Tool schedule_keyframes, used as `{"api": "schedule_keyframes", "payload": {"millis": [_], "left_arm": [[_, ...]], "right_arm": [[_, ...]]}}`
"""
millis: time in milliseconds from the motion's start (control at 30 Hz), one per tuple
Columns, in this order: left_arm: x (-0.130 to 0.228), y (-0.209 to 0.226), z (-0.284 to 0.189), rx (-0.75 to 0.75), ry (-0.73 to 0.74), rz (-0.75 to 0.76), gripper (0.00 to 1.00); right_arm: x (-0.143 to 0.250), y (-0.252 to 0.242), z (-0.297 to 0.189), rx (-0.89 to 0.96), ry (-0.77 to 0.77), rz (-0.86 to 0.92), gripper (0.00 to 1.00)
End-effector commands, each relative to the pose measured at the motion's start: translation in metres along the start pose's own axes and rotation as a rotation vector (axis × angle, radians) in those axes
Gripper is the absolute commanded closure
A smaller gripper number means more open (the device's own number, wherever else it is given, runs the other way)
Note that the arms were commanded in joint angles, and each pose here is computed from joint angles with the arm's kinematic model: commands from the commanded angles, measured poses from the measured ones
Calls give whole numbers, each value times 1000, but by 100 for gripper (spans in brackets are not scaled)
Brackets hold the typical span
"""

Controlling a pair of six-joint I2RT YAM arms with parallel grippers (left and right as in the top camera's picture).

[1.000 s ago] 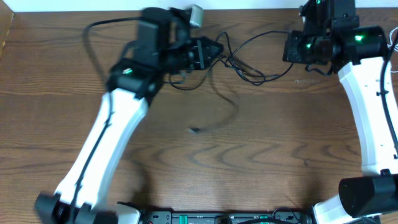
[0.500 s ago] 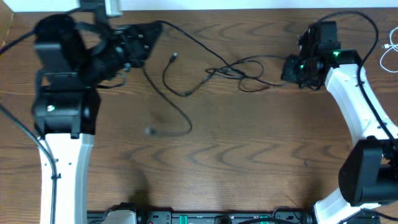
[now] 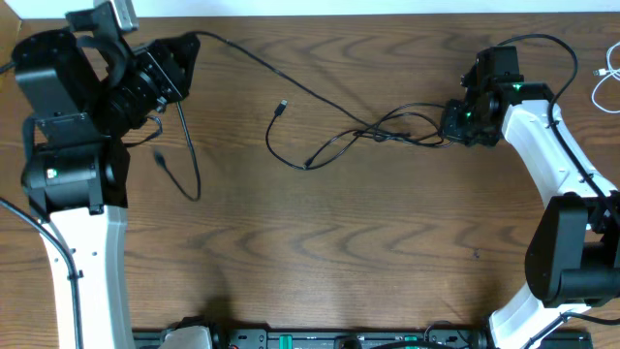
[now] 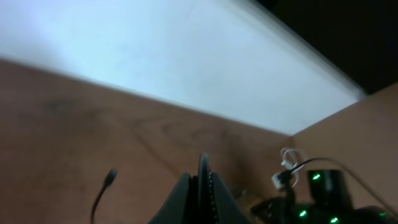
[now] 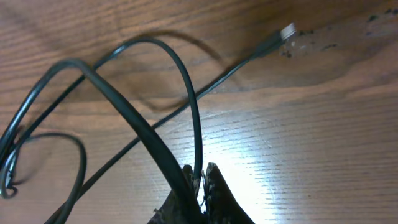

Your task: Untangle cables

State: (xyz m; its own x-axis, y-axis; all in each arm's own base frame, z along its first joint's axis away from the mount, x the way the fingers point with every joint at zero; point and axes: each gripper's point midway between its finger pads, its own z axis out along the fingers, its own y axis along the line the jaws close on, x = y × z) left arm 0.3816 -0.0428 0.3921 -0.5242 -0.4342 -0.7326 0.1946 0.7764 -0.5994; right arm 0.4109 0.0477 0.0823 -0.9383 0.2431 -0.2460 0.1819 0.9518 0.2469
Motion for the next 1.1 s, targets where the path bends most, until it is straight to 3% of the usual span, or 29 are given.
{"api": "schedule_keyframes", "payload": {"millis": [0,133,267,400,433,467,533,800,1067], "left_arm": [[17,32,19,-93,81,37,93],[52,67,42,-149,241,-10,92],[90,88,66,-160,399,4,83],[110,78,79,-120,469,81,66],[113,76,80,-123,474,93,61],[116,76,83,-155,481,121,47],[120,75,85,-173,489,138,40],[164,39,100,-71,611,274,39],[250,14,137,56,835,429,40]], "right_arm": [[7,9,3,-65,33,-78,98],[11,24,1,-147,48,-130,89],[13,44,-11,-261,48,-198,57],[5,50,-33,-270,5,-217,42],[3,52,-39,-273,-12,-222,40],[1,55,-49,-279,-38,-231,38],[0,57,-56,-282,-56,-238,36],[0,59,-62,-285,-67,-244,33],[1,57,-61,-278,-59,-241,31]]}}
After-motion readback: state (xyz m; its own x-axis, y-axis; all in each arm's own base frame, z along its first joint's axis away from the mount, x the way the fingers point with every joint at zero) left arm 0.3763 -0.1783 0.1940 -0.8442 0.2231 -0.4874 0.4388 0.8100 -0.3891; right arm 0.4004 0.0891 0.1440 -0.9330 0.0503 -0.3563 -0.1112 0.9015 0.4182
